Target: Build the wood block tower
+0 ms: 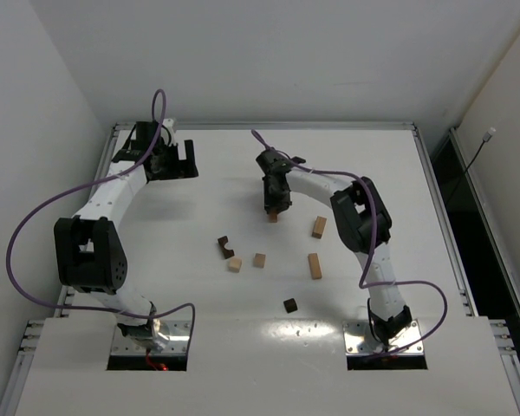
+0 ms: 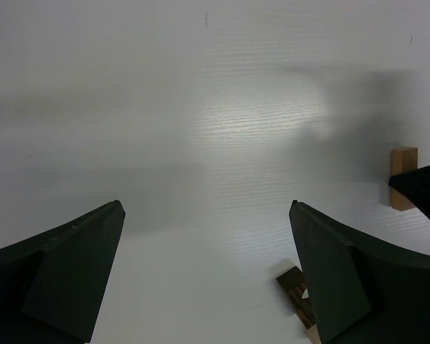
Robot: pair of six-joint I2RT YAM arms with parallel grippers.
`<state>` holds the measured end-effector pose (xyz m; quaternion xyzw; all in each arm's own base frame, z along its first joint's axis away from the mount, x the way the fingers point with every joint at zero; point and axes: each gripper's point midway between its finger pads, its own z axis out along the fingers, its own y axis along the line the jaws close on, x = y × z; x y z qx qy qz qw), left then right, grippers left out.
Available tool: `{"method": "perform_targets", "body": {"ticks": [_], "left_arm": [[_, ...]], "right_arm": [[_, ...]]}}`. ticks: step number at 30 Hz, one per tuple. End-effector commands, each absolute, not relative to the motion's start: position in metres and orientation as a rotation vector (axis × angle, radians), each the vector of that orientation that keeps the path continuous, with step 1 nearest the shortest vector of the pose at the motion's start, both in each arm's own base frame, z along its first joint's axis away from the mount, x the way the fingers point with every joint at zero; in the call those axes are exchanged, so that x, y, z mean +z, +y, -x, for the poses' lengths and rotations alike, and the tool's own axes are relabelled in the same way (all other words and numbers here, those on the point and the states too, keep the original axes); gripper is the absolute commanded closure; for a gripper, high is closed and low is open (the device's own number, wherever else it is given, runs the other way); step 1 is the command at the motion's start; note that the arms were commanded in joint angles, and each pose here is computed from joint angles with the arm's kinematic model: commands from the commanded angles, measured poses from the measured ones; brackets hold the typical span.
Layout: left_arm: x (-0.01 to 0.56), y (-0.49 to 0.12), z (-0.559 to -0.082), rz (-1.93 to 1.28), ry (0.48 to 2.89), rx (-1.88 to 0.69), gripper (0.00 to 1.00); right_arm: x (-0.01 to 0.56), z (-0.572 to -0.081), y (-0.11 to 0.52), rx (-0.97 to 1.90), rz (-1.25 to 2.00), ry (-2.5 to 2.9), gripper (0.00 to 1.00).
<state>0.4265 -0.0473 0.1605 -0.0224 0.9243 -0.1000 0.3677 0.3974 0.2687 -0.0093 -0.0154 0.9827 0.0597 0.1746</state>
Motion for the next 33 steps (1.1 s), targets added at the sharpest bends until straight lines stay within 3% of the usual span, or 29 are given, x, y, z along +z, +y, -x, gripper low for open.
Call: {"method": "perform_targets", "body": {"ticks": [1, 2, 5, 6, 7, 11, 14, 16, 17, 22, 25, 28, 33], "left_arm": [[0.175, -0.044, -0.436, 0.082, 2.334, -0.259, 0.0], [0.175, -0.044, -0.436, 0.082, 2.334, -0.259, 0.0], [0.175, -0.044, -0.436, 0.082, 2.334, -0.259, 0.0], [0.175, -0.044, -0.436, 0.082, 2.334, -0.259, 0.0], [0.175, -0.044, -0.436, 0.082, 2.334, -0.259, 0.0], [0.175, -0.044, -0.436, 0.082, 2.334, -0.259, 0.0], [0.175, -0.044, -0.436, 0.072, 2.333, -0.255, 0.0], [0.171, -0.044, -0.435, 0.073, 2.343, -0.254, 0.0], [0.172, -0.043, -0.432, 0.073, 2.343, -0.254, 0.0], [0.173, -0.045, -0.433, 0.065, 2.32, -0.265, 0.0], [0.173, -0.045, -0.433, 0.065, 2.32, -0.265, 0.0], [0.178, -0.048, -0.435, 0.058, 2.31, -0.26, 0.0], [0.181, -0.047, -0.435, 0.062, 2.312, -0.231, 0.0]], "right_arm": [[-0.035, -0.375, 0.271, 0.099, 0.076, 2.869, 0.94], [-0.035, -0.375, 0.271, 0.099, 0.076, 2.869, 0.83], [-0.035, -0.375, 0.271, 0.099, 0.076, 2.869, 0.7], [-0.032, -0.374, 0.27, 0.1, 0.075, 2.867, 0.49], [-0.032, -0.376, 0.272, 0.107, 0.075, 2.859, 0.39], [-0.016, -0.382, 0.271, 0.115, 0.119, 2.813, 0.17], [0.019, -0.389, 0.279, 0.165, 0.217, 2.721, 0.16], [0.043, -0.395, 0.278, 0.18, 0.343, 2.635, 0.21], [0.078, -0.398, 0.278, 0.215, 0.371, 2.553, 0.21], [0.154, -0.367, 0.268, 0.345, 0.716, 2.217, 0.24], [0.151, -0.333, 0.243, 0.317, 0.76, 2.264, 0.28], [0.098, -0.272, 0.211, 0.355, 0.778, 2.447, 0.3], [0.076, -0.252, 0.188, 0.33, 0.741, 2.5, 0.3]]}}
